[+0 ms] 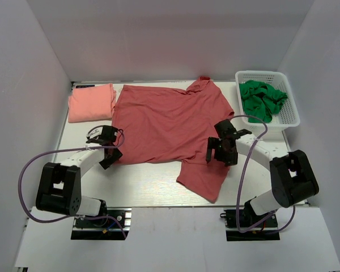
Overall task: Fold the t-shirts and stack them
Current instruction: Flatten out the tshirt, then grap the side of the flattened tshirt closest away from the robot with both arms
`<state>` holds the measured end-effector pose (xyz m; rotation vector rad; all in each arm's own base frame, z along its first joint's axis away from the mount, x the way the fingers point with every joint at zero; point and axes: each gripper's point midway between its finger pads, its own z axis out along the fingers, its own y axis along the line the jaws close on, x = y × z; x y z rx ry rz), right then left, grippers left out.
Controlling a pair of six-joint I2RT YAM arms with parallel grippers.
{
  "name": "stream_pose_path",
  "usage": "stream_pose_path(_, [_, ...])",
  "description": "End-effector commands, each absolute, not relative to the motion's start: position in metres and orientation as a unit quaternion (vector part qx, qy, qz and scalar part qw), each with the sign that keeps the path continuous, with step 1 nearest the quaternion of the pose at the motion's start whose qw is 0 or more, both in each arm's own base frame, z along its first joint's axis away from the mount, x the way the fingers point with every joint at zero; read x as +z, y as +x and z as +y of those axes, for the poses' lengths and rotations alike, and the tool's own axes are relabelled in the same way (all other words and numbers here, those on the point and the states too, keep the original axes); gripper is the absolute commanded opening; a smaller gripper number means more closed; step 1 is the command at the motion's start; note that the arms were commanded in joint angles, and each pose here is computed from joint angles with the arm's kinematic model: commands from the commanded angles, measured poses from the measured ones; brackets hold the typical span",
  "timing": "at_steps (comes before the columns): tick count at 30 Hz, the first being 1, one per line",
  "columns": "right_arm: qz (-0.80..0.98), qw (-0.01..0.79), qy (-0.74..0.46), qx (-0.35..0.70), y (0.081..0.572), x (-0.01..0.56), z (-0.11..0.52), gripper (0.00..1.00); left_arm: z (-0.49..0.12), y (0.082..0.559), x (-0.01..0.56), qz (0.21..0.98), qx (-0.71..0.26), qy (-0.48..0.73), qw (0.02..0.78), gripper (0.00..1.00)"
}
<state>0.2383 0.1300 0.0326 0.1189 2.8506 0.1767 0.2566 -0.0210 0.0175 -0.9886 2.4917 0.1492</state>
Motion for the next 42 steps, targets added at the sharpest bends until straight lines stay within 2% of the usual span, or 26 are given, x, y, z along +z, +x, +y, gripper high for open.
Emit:
stream_pose_path(1, [0.986, 0.135, 0.05, 0.08, 0.229, 0.027, 0.128, 0.9, -0.035, 0.265, 0.012, 0.907, 0.011, -0.35, 0.232, 0.6])
stream_pose_path(3, [0.987, 0.129, 0.05, 0.077, 0.227, 0.022, 0.124, 0.9, -0.035, 0.259, 0.006, 0.91, 0.011, -0.349, 0.222, 0.51])
stream_pose_path(4, [0.988, 0.122, 0.052, 0.073, 0.224, 0.017, 0.121, 0.9, -0.033, 0.254, 0.001, 0.907, 0.016, -0.358, 0.22, 0.3])
stream_pose_path(5, [0.988, 0.123, 0.055, 0.075, 0.226, 0.017, 0.12, 0.9, -0.031, 0.255, 0.002, 0.906, 0.02, -0.359, 0.223, 0.17])
stream_pose_path(7, [0.99, 0.111, 0.059, 0.07, 0.22, 0.008, 0.116, 0.9, -0.027, 0.25, 0.002, 0.904, 0.032, -0.366, 0.221, 0.0])
stream_pose_path(14, [0.992, 0.058, 0.102, 0.053, 0.195, -0.017, 0.094, 0.9, -0.001, 0.257, 0.02, 0.877, 0.085, -0.409, 0.239, 0.0])
stream_pose_path(18, [0.99, 0.062, 0.116, 0.049, 0.194, -0.016, 0.081, 0.9, 0.004, 0.258, 0.018, 0.869, 0.08, -0.426, 0.24, 0.0])
stream_pose_path(24, [0.99, 0.091, 0.098, 0.046, 0.212, 0.0, 0.073, 0.9, -0.004, 0.266, 0.01, 0.881, 0.052, -0.412, 0.225, 0.0])
stream_pose_path(29, [0.988, 0.126, 0.005, 0.091, 0.227, 0.027, 0.09, 0.9, -0.015, 0.279, 0.015, 0.89, 0.017, -0.391, 0.235, 0.0])
stream_pose_path(33, [0.972, 0.199, -0.033, 0.122, 0.237, 0.077, 0.107, 0.9, -0.016, 0.279, 0.021, 0.892, 0.013, -0.386, 0.236, 0.0])
stream_pose_path(37, [0.973, 0.176, -0.037, 0.141, 0.206, 0.094, 0.12, 0.9, -0.028, 0.274, 0.027, 0.895, -0.015, -0.382, 0.228, 0.0])
stream_pose_path(42, [0.981, 0.067, -0.005, 0.183, 0.128, 0.079, 0.135, 0.9, -0.03, 0.268, 0.03, 0.896, -0.021, -0.381, 0.225, 0.0])
